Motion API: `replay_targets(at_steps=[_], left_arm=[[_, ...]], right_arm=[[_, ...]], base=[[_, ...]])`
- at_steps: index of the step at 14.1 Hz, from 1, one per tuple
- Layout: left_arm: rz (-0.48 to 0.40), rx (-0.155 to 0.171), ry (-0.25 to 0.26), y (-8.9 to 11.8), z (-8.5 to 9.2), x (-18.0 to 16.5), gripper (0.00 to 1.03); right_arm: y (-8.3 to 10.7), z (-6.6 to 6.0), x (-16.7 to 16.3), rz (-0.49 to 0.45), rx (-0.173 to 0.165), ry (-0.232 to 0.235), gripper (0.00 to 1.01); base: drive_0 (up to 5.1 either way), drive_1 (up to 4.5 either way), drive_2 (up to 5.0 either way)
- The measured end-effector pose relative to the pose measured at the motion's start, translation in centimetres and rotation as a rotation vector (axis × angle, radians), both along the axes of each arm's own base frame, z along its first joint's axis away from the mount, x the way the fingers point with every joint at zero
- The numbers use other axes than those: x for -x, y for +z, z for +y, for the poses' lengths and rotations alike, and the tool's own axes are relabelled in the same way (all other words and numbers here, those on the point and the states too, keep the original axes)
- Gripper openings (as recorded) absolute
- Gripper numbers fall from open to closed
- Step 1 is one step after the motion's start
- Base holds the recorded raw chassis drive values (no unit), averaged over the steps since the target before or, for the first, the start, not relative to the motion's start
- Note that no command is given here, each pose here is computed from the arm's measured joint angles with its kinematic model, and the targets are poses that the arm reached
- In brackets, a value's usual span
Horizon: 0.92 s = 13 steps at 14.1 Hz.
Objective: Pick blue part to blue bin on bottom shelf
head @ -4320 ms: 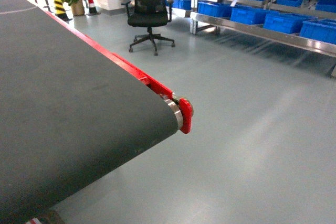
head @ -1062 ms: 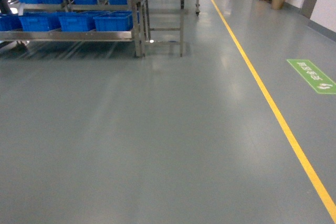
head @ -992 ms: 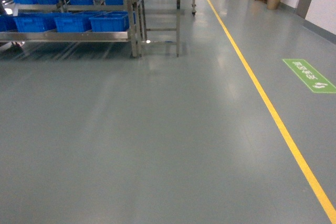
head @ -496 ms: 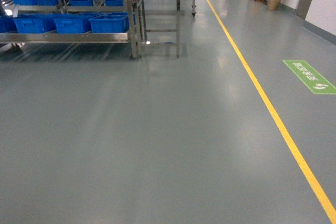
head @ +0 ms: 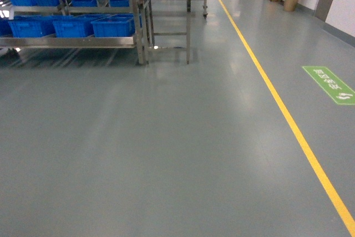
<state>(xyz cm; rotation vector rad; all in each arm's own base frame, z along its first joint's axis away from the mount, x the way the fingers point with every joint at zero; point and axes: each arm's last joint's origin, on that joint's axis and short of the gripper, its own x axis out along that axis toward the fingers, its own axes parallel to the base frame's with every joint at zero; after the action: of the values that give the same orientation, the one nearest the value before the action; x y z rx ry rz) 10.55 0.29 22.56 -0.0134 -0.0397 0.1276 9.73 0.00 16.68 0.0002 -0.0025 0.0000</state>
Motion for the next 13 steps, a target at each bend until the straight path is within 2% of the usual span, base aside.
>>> replay_targets(at_steps=[13], left_arm=[[-0.002,0.0,0.0,0.01,0.0,-0.01,0.45]], right_arm=[[-0.02,0.0,0.0,0.002,0.0,0.0,0.98]], base=[[0.0,4.17,-4.2]])
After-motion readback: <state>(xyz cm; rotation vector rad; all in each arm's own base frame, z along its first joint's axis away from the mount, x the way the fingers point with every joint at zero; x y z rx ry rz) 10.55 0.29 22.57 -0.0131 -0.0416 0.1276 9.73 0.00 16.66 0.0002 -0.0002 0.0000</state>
